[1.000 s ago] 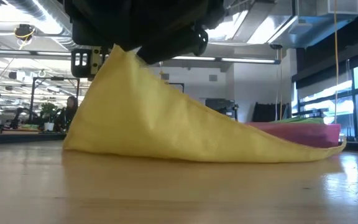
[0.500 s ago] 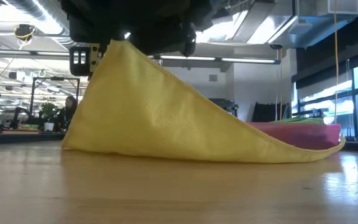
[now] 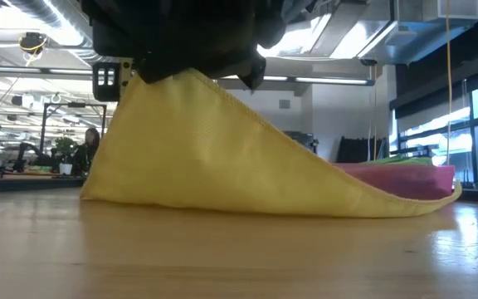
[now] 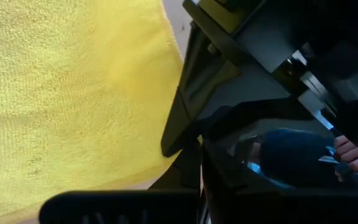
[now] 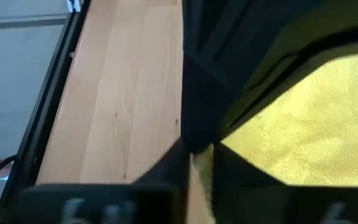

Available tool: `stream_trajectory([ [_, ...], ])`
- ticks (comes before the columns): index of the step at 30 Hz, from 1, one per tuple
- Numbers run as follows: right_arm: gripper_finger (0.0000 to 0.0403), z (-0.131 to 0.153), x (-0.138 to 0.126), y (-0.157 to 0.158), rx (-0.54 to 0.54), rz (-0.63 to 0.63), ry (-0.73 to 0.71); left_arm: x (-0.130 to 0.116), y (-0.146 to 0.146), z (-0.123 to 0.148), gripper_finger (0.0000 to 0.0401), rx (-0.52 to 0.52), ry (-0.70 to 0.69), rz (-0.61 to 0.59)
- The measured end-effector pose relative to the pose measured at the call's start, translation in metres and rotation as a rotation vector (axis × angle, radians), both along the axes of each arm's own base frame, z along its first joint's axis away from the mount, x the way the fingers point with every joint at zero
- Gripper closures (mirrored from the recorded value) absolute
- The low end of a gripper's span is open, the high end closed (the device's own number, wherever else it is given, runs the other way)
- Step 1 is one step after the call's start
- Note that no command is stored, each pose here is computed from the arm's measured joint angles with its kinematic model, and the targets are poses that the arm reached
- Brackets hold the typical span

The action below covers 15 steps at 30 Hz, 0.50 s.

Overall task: Fold microfiber towels
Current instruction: Fold the yellow towel

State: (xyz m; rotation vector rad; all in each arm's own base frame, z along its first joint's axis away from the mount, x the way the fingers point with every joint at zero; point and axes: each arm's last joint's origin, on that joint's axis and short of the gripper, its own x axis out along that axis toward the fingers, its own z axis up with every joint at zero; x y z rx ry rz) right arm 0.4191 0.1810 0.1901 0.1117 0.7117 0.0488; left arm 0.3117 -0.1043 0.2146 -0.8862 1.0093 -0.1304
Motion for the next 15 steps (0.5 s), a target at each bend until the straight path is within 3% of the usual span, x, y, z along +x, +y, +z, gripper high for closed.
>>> stream_trajectory([
  [3,0.0392,-0.001,0.000,-0.001,0.022,-0.004,0.010,0.000,0.000,0.000,0.0401,-0.004,0.000,-0.005],
  [9,0.0398,-0.001,0.000,-0.001,0.043,0.011,0.020,-0.001,0.004,-0.002,0.0401,0.059,-0.016,-0.061],
  [15,0.0399,-0.006,-0.007,-0.001,0.081,0.057,0.134,-0.013,0.018,-0.008,0.0401,0.215,0.044,-0.192],
])
